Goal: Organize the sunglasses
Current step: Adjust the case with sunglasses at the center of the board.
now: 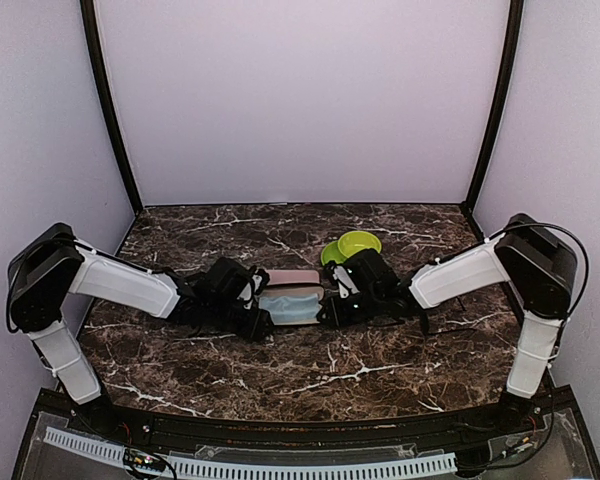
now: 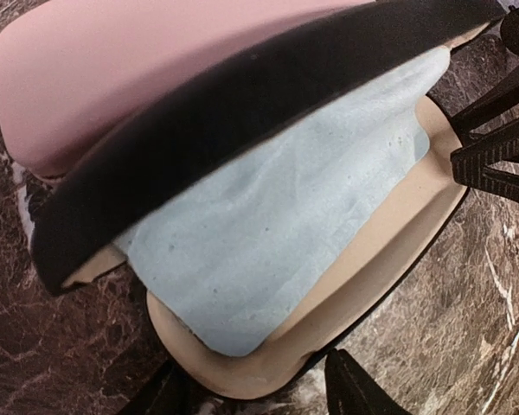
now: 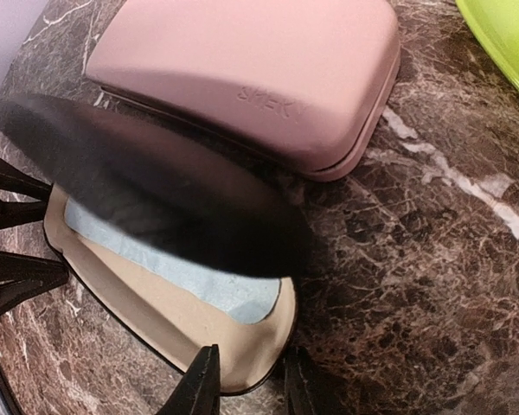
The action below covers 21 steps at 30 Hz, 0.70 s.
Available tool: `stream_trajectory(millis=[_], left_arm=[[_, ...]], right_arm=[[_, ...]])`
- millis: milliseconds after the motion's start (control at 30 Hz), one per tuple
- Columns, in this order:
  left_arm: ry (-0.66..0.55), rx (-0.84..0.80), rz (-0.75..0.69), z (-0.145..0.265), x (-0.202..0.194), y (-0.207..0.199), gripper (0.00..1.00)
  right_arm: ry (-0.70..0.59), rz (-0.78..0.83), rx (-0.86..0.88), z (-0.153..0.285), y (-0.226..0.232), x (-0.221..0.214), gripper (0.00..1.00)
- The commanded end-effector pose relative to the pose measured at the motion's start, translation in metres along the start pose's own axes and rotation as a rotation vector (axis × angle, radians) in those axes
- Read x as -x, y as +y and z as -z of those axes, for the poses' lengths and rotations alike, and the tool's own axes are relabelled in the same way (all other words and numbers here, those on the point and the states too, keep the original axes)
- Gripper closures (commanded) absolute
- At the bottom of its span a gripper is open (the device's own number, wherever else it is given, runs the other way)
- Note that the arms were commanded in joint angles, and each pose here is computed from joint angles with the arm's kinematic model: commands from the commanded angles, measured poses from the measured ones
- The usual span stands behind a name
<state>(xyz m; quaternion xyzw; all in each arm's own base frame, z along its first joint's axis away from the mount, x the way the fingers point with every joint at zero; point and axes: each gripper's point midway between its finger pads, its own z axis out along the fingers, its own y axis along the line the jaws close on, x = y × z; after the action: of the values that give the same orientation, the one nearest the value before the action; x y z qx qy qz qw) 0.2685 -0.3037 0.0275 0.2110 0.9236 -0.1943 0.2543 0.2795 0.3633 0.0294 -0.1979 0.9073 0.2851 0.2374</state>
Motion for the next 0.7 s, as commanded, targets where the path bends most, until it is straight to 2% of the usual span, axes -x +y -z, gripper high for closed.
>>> stream_trajectory(millis=[0,267,667], left_arm=[[0.004,0.021,-0.017,-0.005,0.006,0.000,0.45],[-0.004,0.025,-0.021,-0.004,0.011,-0.001,0.45],[-0.003,0.020,-0.033,0.005,0.008,-0.001,0.40]], right_arm=[[-0.035,0.012,0.011,-0.007,0.008,0.016,0.74],[-0.053,0.020,0.017,-0.006,0.013,0.027,0.73],[-0.091,0.025,0.028,0.014,0.021,0.041,0.64]])
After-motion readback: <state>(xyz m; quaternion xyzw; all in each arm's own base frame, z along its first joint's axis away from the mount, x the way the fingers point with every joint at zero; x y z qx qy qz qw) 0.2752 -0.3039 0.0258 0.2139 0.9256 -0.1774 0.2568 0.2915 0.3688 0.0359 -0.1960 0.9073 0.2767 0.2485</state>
